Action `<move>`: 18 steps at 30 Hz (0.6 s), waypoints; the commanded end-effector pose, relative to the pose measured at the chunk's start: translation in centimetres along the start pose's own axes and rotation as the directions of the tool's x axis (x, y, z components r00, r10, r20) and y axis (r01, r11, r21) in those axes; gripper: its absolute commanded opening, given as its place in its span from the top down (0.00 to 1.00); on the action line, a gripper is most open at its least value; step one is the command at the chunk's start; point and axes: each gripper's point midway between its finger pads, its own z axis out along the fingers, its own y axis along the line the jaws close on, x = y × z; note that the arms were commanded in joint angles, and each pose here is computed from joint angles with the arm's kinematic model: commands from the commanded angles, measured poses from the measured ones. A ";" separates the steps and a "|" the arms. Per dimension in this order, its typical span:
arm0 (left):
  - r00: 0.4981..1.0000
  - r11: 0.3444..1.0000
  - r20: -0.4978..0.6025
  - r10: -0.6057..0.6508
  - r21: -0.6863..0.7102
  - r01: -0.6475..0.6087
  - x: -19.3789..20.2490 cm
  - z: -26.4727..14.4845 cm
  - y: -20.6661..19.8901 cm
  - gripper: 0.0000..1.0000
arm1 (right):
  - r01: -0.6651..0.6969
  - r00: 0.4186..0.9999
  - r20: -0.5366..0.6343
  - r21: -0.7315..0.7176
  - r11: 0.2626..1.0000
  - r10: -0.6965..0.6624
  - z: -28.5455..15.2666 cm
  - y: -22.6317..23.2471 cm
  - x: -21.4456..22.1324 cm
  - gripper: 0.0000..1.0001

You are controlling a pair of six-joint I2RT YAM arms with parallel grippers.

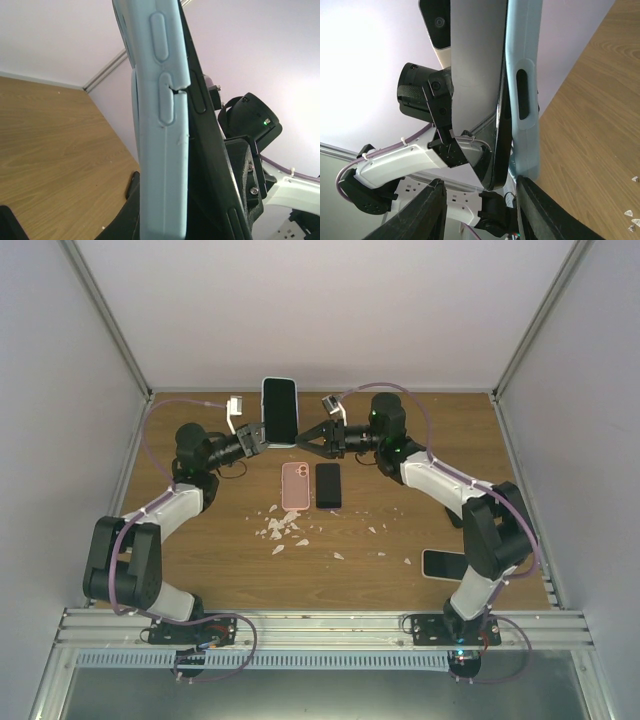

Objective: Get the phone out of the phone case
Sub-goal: Remove the phone case from the phone.

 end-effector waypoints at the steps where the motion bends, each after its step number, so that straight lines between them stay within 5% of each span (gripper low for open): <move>1: 0.983 0.979 -0.063 0.171 0.123 -0.162 1.0 1.3 -4.7 1.00 | 0.068 0.997 0.027 -0.031 0.997 -0.067 0.9 1.7 -1.3 0.61; 18: 0.976 0.981 -0.101 0.191 -0.002 -0.192 1.4 1.9 -1.9 1.00 | 0.118 0.992 0.040 -0.049 0.992 -0.116 0.5 2.8 -1.6 0.73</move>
